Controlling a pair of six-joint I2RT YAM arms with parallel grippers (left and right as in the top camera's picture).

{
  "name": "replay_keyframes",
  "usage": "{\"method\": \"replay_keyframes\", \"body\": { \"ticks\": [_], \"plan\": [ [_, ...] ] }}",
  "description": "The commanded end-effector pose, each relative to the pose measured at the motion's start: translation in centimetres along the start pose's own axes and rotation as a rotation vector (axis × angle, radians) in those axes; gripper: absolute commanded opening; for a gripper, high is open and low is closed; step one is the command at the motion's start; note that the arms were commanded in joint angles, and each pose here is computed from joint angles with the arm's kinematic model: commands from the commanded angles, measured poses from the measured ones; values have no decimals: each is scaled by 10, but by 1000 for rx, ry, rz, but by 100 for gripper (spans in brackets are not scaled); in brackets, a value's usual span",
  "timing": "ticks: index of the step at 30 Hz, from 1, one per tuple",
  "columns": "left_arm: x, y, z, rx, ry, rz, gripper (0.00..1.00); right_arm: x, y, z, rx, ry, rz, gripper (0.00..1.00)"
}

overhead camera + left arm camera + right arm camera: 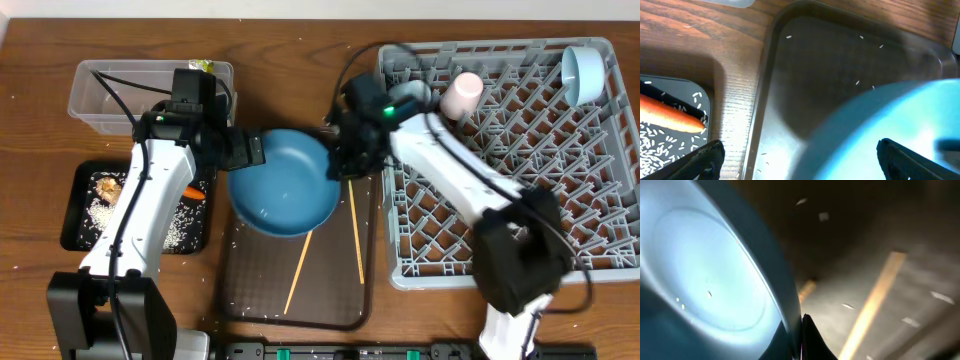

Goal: Sort waste into correct bins and load items into the dishwasher rack
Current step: 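Lift the blue plate and carry it over the rack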

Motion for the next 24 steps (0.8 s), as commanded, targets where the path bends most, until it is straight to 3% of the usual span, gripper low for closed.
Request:
{"method": "replay_keyframes", "body": {
  "ticks": [1, 9, 17, 24],
  "plan": [
    [-1, 3, 1, 14, -2, -2, 98, 4, -13, 27, -124, -82, 30, 1],
    [-1, 3, 1, 14, -2, -2, 98, 4, -27, 32, -256, -99, 52, 1],
    [-1, 3, 1, 14, -2, -2, 98, 11, -44, 46, -504, -172, 52, 1],
    [-1, 3, 1, 14, -2, -2, 98, 23, -30, 114, -595, -383, 70, 1]
  ]
}}
Point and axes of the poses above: each gripper's point midway between its finger pads, its own z axis back along the fingers, its own y axis along the line the jaws close on, x = y × z, the point moved 8 cm from there along z, back along the fingers, and after that the axes turned 2 degrees about -z, right-handed, at the moved point
